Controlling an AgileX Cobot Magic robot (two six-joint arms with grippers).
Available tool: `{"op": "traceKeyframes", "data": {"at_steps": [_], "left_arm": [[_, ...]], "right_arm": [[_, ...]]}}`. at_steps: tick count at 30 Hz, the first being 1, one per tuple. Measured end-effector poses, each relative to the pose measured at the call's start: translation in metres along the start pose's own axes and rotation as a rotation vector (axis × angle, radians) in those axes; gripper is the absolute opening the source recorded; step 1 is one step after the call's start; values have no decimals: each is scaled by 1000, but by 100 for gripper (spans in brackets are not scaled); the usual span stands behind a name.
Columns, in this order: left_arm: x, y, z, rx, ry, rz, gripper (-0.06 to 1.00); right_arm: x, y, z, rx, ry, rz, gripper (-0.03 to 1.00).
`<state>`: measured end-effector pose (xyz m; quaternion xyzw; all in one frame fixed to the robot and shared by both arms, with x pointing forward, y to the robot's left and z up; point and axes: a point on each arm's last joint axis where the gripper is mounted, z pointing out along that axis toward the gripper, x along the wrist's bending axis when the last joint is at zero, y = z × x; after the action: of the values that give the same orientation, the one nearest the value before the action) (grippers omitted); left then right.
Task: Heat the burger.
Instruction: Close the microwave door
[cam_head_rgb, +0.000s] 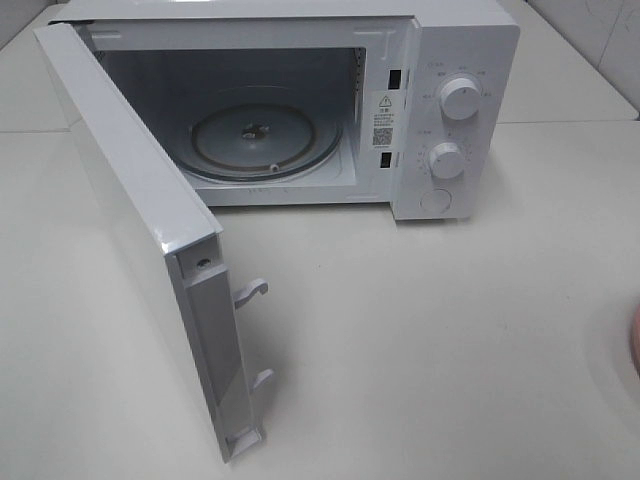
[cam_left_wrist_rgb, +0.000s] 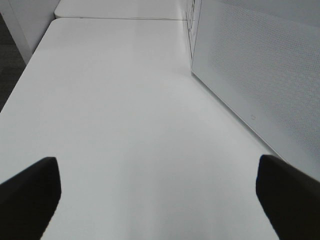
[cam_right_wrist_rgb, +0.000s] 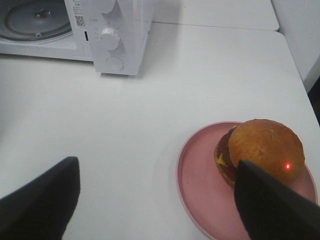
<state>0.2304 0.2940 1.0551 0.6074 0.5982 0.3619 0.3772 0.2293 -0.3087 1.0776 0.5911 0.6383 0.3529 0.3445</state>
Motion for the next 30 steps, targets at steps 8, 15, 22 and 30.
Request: {"op": "traceKeyframes", "data": {"at_steps": [8,15,22,30], "left_arm": [[0,0,0,0,0,0,98],[0,0,0,0,0,0,98],[0,0,0,0,0,0,98],[0,0,0,0,0,0,98]], "right_arm": [[5,-22,13,-16,-12,41,77],[5,-22,19,-50,-21,46,77],[5,-22,19,-50,-21,46,77],[5,-22,19,-50,-21,46,77]]}}
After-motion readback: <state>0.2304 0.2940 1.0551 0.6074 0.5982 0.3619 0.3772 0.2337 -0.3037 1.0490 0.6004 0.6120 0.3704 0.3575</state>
